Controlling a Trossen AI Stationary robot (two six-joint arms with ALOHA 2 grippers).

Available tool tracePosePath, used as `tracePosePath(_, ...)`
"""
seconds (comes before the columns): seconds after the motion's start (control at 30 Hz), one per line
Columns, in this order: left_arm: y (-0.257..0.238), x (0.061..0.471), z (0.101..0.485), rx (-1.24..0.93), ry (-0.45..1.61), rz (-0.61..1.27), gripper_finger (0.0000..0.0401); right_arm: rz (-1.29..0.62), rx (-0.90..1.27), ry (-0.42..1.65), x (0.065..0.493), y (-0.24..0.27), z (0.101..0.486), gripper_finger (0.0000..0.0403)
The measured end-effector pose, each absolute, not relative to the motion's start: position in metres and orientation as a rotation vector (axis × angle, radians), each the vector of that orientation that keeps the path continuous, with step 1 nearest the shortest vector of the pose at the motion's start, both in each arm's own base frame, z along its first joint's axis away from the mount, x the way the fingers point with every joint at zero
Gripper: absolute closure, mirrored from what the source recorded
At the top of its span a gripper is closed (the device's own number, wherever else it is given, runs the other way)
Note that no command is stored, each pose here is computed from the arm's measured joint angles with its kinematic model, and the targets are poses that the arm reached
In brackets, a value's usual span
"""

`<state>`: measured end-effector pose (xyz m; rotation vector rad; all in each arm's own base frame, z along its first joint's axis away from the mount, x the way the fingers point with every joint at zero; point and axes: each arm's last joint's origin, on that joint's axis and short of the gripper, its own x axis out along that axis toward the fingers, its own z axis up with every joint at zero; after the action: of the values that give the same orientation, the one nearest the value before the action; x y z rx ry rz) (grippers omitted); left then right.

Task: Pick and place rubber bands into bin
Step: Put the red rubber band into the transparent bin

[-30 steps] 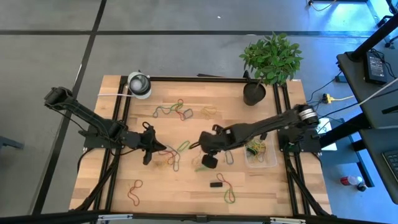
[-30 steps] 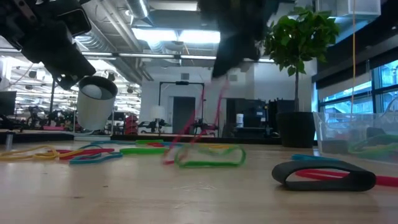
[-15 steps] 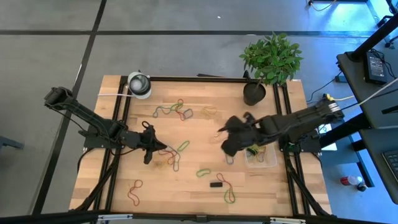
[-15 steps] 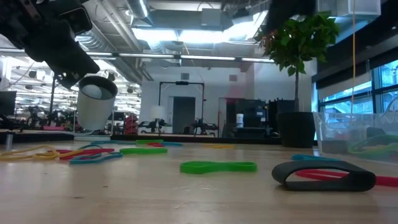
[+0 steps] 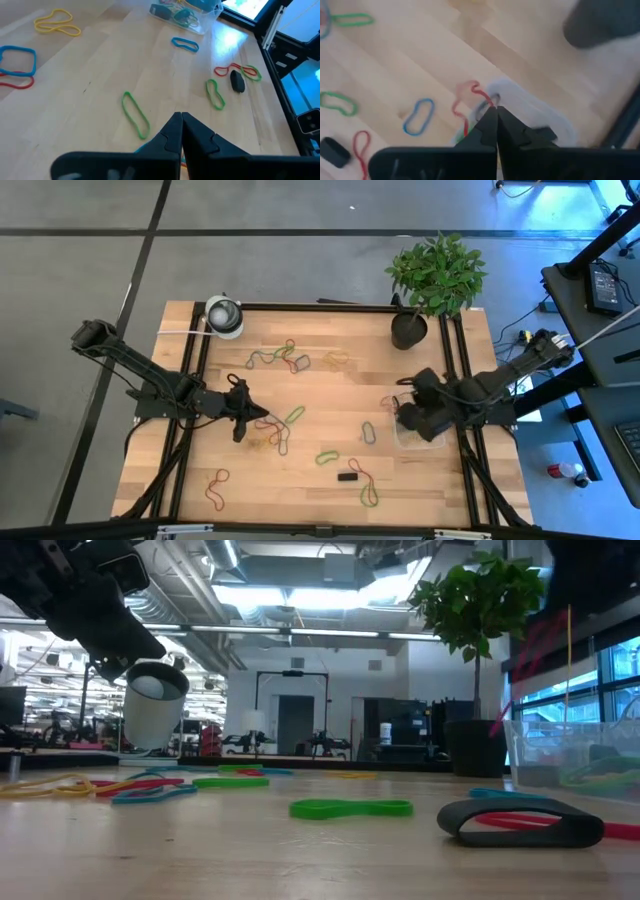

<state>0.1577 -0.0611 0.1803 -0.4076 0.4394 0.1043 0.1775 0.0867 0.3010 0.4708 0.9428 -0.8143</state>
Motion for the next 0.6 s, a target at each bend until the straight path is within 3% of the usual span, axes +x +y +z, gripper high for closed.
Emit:
tracePosePath(0.3,-0.059,0.158,0.181,-0.444,0.404,0.176,0.0399,-0.887,0.541,0.98,0.13,0.078,0.284,0.0403)
tracePosePath(0.6,-0.058,0.16,0.186,-0.455,0.324,0.241,0.0399,-0.909,0.538,1.11,0.117,0.074,0.265,0.0403)
